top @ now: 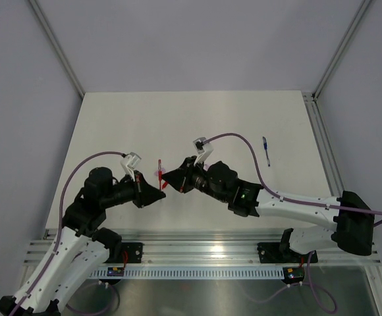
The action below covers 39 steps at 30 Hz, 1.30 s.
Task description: Insert the pens into the pen caps
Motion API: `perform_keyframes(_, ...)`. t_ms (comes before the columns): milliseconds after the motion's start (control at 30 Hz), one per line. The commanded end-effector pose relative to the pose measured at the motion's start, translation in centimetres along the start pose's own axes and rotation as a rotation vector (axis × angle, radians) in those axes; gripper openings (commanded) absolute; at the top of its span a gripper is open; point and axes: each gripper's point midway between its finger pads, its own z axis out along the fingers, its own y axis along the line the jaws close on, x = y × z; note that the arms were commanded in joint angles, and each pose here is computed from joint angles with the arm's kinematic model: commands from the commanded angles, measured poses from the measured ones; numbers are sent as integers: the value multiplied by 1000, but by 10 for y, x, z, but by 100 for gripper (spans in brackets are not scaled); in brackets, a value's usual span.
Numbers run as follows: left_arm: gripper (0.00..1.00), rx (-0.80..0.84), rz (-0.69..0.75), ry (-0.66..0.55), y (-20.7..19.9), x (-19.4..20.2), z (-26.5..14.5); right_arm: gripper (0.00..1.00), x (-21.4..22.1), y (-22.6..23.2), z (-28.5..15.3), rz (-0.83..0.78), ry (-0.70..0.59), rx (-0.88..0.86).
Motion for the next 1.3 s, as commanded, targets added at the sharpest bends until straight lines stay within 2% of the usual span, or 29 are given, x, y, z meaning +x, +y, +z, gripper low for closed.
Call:
perform_keyframes(0,0,14,122,-245,-10,-55,-3,19,28,8,-16,-47,168,6)
perform_keyframes(67,0,22,119,-236,-10,-50,-3,33,4,17,-14,-47,118,1)
perform_keyframes(167,0,22,110,-229,-8,-45,-3,38,-21,28,-16,-70,68,-10)
perform_keyframes(400,0,34,110,-222,-10,-40,-5,43,-38,42,-15,-103,41,-44)
perform_keyframes(800,0,72,139,-252,-21,-45,-10,44,-21,36,17,-131,122,-23)
perform_keyframes(833,0,74,139,-247,-21,-45,-10,43,-19,34,20,-130,124,-21)
perform_keyframes(933,0,73,132,-244,-19,-42,-9,28,-17,34,23,-127,124,-23)
perform_keyframes(967,0,69,132,-246,-19,-42,-10,17,-19,34,23,-125,116,-22)
perform_keyframes(1067,0,55,137,-249,-18,-43,-11,3,-20,25,22,-128,94,5)
perform_keyframes(1133,6,47,136,-244,-16,-41,-11,0,-20,20,20,-132,97,18)
perform_keyframes(1167,22,37,137,-244,-14,-41,-11,0,-21,16,19,-136,97,29)
perform_keyframes(1267,49,13,148,-234,-11,-41,-12,0,-25,4,14,-143,99,54)
